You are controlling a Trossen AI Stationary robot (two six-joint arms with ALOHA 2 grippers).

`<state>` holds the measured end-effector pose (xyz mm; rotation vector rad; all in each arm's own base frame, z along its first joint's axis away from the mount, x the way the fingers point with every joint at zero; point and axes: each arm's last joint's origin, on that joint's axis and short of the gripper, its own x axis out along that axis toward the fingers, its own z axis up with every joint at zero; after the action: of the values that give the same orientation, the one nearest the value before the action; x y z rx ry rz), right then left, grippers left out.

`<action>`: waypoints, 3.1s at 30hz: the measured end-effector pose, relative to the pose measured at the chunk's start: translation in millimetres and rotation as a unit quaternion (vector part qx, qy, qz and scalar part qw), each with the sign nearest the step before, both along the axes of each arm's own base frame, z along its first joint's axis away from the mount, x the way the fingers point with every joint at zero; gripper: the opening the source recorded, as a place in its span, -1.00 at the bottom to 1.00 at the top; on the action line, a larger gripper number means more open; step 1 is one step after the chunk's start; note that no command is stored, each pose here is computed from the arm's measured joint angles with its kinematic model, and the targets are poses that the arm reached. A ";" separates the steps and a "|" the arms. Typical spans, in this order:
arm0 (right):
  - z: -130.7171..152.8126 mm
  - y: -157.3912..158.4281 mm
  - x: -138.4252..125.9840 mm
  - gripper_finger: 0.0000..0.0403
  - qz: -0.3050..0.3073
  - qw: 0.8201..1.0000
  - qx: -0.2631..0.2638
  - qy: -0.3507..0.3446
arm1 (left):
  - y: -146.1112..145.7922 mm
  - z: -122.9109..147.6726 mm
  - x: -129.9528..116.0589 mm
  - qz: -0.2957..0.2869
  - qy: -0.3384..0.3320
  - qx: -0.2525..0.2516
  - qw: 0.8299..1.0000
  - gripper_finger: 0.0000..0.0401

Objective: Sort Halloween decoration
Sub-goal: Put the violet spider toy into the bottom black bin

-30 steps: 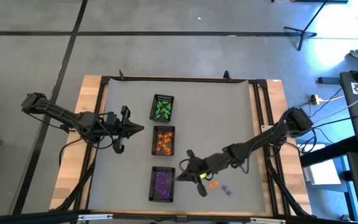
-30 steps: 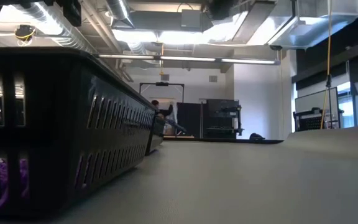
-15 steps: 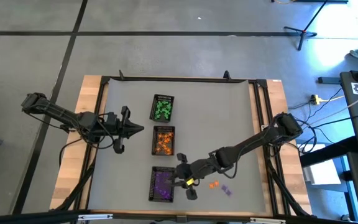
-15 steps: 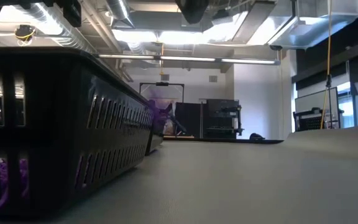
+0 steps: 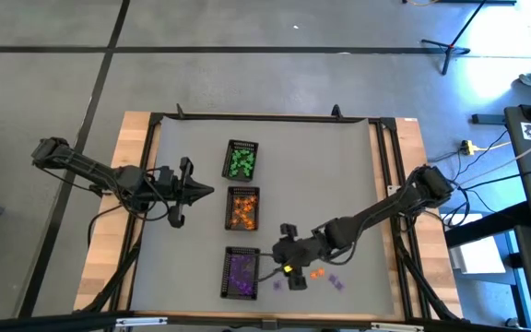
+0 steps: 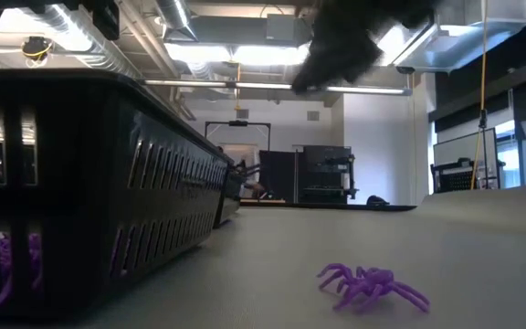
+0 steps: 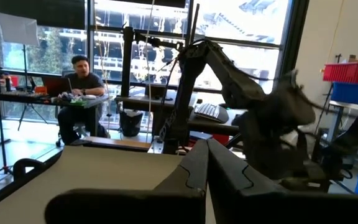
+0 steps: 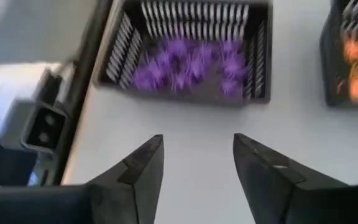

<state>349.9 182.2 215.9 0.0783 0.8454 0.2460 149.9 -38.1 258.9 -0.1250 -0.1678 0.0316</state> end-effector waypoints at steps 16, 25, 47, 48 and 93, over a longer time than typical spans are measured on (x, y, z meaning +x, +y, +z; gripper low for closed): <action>-92.6 56.9 -7.9 -0.11 0.062 0.997 -0.029 0.039 | 0.0 -1.1 0.2 0.000 0.005 0.002 1.000 -1.00; -94.7 53.2 -5.8 -0.11 0.007 0.998 -0.067 0.019 | 0.0 -1.1 0.2 0.000 0.006 0.002 1.000 -1.00; -94.6 52.2 -6.5 -0.96 0.018 0.997 -0.076 0.022 | 0.0 -1.1 0.2 0.000 0.005 0.002 1.000 -1.00; -93.6 52.0 -6.9 -0.97 0.018 0.997 -0.077 0.022 | -0.1 -1.1 0.2 0.000 0.005 0.002 1.000 -1.00; -12.5 17.7 24.1 -0.16 0.041 0.986 0.024 -0.157 | -0.1 -1.1 0.2 0.000 0.006 0.002 1.000 -1.00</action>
<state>374.0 199.9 203.5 0.0483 0.5297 0.3473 150.1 -38.1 257.8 -0.1211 -0.1568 0.0323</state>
